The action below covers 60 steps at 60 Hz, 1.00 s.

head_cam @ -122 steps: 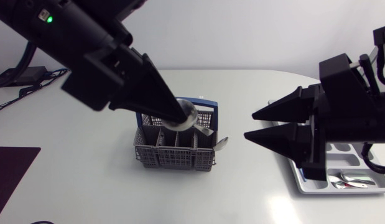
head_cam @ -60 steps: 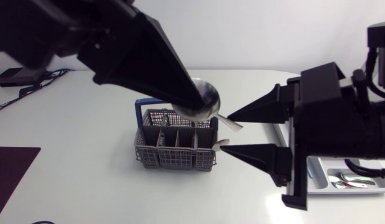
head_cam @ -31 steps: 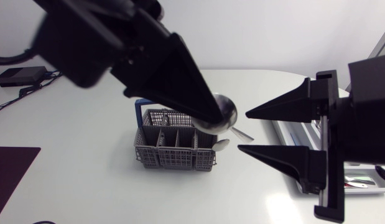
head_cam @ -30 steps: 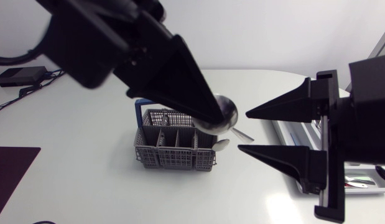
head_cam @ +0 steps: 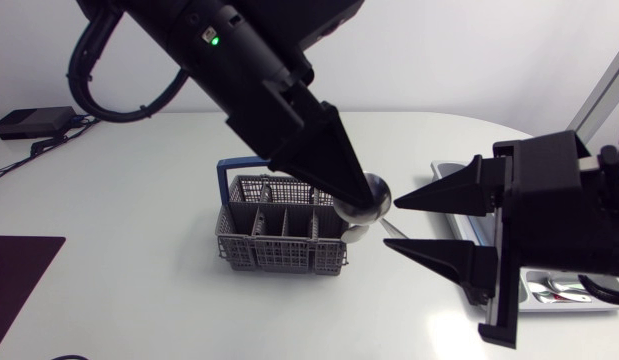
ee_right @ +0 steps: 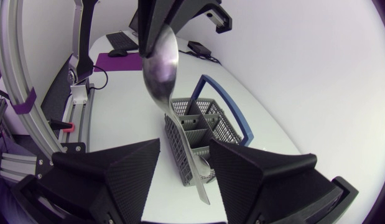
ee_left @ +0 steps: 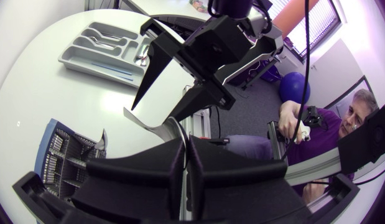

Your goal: Sort the cutlery from the basket into the organizer compartments.

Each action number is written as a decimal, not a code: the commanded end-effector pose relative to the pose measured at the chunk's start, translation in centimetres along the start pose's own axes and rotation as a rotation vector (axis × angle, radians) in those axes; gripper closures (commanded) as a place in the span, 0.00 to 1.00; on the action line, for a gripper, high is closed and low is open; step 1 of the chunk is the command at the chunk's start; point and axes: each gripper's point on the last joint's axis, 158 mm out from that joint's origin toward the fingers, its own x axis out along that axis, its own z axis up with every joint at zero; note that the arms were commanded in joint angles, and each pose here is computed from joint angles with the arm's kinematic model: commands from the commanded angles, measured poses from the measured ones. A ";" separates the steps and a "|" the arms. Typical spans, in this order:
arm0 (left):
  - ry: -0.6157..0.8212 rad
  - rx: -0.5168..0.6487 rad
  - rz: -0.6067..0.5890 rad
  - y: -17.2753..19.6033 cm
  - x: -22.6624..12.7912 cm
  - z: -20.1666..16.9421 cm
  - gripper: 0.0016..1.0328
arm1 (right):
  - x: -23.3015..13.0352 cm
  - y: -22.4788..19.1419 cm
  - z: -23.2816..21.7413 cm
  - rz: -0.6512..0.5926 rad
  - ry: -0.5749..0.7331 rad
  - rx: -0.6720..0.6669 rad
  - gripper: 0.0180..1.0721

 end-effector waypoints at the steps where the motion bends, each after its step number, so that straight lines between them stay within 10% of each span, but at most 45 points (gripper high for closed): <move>1: -0.024 0.039 -0.011 -0.2 -0.2 0.9 0.97 | 0.7 0.1 -0.9 0.013 0.011 -0.013 0.53; 43: -0.028 0.033 -0.015 -0.3 -0.4 1.0 0.97 | 1.8 1.0 -0.4 0.061 0.000 0.000 0.95; 60: -0.047 0.028 -0.006 0.1 -0.9 1.4 0.97 | 1.9 1.0 -0.4 0.060 0.006 0.022 0.95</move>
